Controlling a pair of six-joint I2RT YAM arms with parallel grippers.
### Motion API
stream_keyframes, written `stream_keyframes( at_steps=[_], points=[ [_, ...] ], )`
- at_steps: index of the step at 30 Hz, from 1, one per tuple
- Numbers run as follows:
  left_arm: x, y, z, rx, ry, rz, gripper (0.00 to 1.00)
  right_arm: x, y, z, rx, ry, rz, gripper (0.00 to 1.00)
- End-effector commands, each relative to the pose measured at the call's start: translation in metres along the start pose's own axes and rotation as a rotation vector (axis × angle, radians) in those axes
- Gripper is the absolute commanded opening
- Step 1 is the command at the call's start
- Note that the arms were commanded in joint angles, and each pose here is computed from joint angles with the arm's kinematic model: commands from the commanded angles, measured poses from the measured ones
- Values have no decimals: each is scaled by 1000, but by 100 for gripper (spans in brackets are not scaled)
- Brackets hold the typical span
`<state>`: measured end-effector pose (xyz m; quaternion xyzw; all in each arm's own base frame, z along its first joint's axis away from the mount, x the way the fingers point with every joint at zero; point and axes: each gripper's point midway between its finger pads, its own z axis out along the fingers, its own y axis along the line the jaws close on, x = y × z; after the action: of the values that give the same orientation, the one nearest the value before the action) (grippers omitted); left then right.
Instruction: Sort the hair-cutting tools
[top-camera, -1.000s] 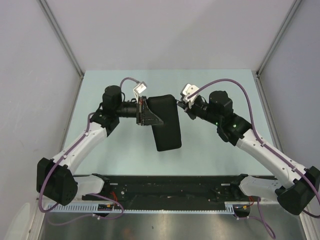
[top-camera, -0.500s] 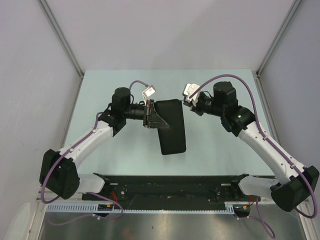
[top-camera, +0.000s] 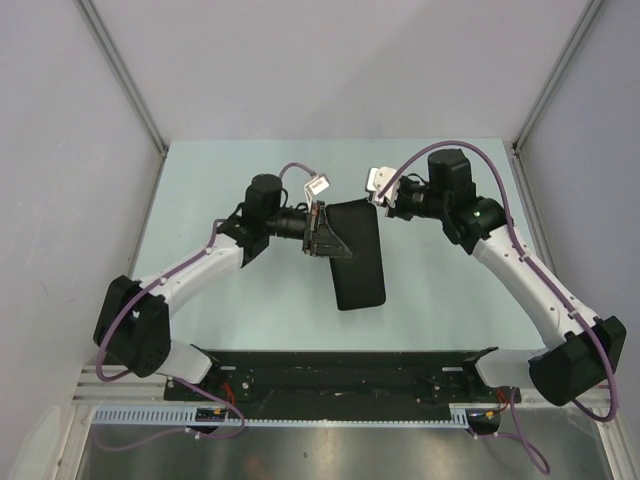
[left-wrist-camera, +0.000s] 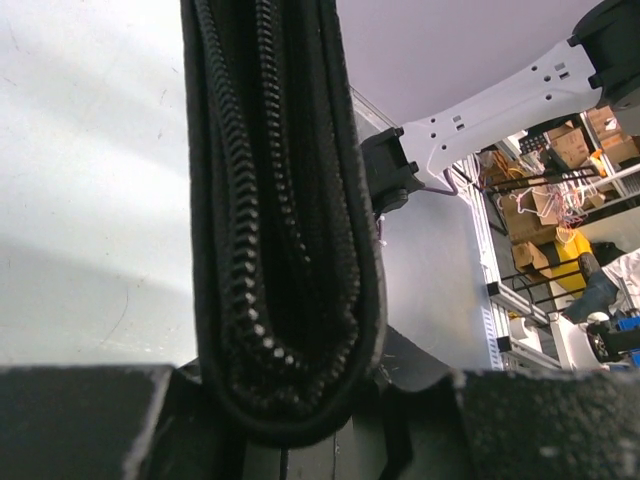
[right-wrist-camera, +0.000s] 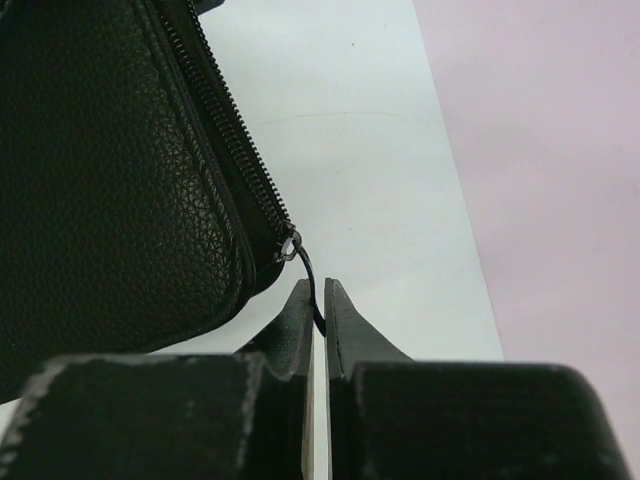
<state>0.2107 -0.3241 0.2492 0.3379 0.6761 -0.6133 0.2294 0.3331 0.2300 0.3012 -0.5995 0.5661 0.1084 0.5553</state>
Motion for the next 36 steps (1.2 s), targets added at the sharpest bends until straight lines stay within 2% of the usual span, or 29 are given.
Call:
stream_keyframes(
  at_steps=[1,14,19,21,25,29,36],
  points=[
    [52,-66,11,321,230,-29,0,-57,-106,-32,342,-102,-242,0],
    [60,-63,19,308,240,-20,0,-69,-72,-37,193,-100,-256,0],
    [62,-60,19,302,245,-31,0,-67,-62,-27,203,-8,-349,0],
    [64,-59,19,304,248,-29,0,-67,-70,-24,258,49,-395,0],
    [71,-52,21,290,265,-70,0,-79,-64,-9,262,32,-430,0],
    [76,-47,22,280,270,-70,0,-78,-44,15,190,31,-446,0],
    [84,-37,23,251,285,-92,0,-94,-27,39,143,-59,-419,0]
  ],
)
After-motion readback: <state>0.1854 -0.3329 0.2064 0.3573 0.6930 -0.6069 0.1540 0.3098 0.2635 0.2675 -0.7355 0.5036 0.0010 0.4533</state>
